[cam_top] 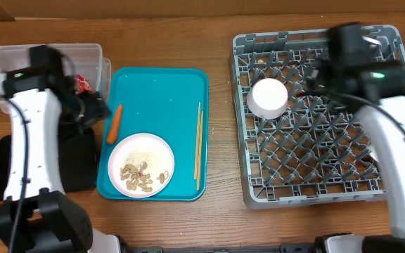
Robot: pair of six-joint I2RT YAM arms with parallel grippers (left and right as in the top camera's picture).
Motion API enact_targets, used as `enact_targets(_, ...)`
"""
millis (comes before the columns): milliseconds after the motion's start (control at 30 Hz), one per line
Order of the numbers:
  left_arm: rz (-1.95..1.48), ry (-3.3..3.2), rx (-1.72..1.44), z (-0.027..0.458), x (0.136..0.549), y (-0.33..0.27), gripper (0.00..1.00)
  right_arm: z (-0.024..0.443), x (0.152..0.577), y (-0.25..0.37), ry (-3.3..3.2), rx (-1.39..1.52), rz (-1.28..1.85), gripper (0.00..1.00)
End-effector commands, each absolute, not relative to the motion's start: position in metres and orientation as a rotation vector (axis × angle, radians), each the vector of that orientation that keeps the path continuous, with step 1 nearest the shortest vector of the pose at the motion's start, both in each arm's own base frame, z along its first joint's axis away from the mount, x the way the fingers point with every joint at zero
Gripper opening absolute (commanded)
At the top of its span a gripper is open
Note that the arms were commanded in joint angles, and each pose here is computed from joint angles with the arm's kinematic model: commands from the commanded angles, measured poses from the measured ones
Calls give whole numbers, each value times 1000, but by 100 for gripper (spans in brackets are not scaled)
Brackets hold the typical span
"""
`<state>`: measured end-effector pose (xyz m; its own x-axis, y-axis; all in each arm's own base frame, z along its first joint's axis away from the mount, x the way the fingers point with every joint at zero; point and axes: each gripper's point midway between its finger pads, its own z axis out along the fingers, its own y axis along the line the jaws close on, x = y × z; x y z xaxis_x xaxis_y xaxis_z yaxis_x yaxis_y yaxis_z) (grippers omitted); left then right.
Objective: Sort waste into correct bins and load items into the dishwasher
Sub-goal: 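Place the pink bowl upside down in the rack's left area, then grasp the rim of the rice plate with the left gripper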
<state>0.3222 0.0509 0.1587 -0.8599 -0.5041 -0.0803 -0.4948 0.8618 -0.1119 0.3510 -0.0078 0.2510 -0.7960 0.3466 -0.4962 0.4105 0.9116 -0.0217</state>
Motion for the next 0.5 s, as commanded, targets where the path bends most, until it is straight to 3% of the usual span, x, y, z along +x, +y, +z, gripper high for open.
enact_targets(0, -155, 3004, -502, 165, 316, 7, 85, 250, 338, 12, 2706, 296, 160, 100)
enact_targets(200, -159, 3117, -291, 147, 295, -52, 81, 243, 328, -13, 2741, 406, 135, 100)
enact_targets(467, -142, 3172, -146, 80, 261, -124, 78, 243, 328, -12, 2742, 406, 136, 100)
